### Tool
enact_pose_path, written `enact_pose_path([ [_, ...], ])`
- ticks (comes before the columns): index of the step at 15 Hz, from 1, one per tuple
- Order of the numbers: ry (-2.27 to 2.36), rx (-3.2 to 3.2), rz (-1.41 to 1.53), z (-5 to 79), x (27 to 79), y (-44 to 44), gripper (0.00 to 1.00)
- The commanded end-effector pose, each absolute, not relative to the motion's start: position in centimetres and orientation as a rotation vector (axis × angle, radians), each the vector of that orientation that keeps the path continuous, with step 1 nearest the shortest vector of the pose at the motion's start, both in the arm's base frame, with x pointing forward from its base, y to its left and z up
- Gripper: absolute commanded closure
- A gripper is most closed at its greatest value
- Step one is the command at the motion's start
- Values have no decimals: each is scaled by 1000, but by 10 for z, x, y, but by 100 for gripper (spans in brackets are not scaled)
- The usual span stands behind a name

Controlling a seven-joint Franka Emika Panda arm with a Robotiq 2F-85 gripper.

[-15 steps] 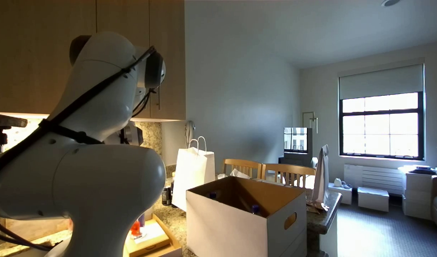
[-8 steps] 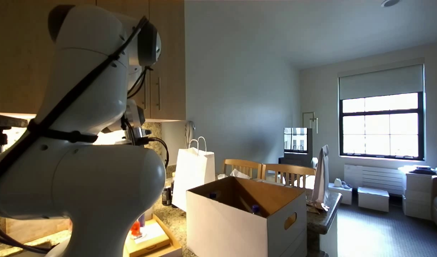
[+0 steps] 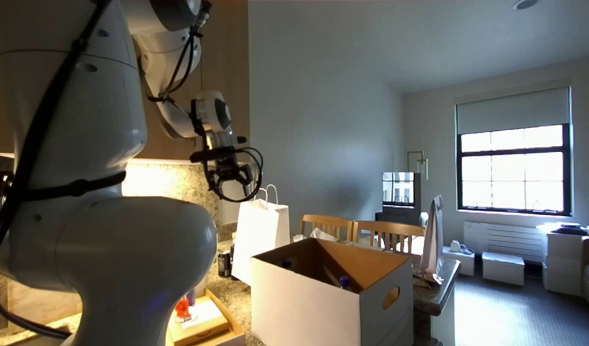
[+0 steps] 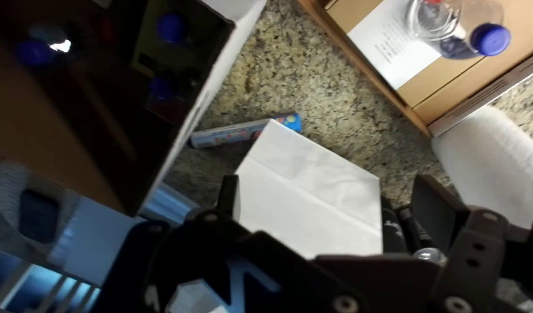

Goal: Remove the water bottle from the box

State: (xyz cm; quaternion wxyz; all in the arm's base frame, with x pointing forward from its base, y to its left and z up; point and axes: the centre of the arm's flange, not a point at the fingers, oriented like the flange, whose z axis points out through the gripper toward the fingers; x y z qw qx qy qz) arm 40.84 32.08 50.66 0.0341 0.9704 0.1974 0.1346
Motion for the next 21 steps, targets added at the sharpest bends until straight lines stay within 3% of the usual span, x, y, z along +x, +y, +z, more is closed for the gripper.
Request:
enact_pose_path([
  [1,331,3043,445,538,416,225,0],
  [9,49,3094,452,534,479,69,0],
  [21,-360,3343,252,398,562,121,0],
])
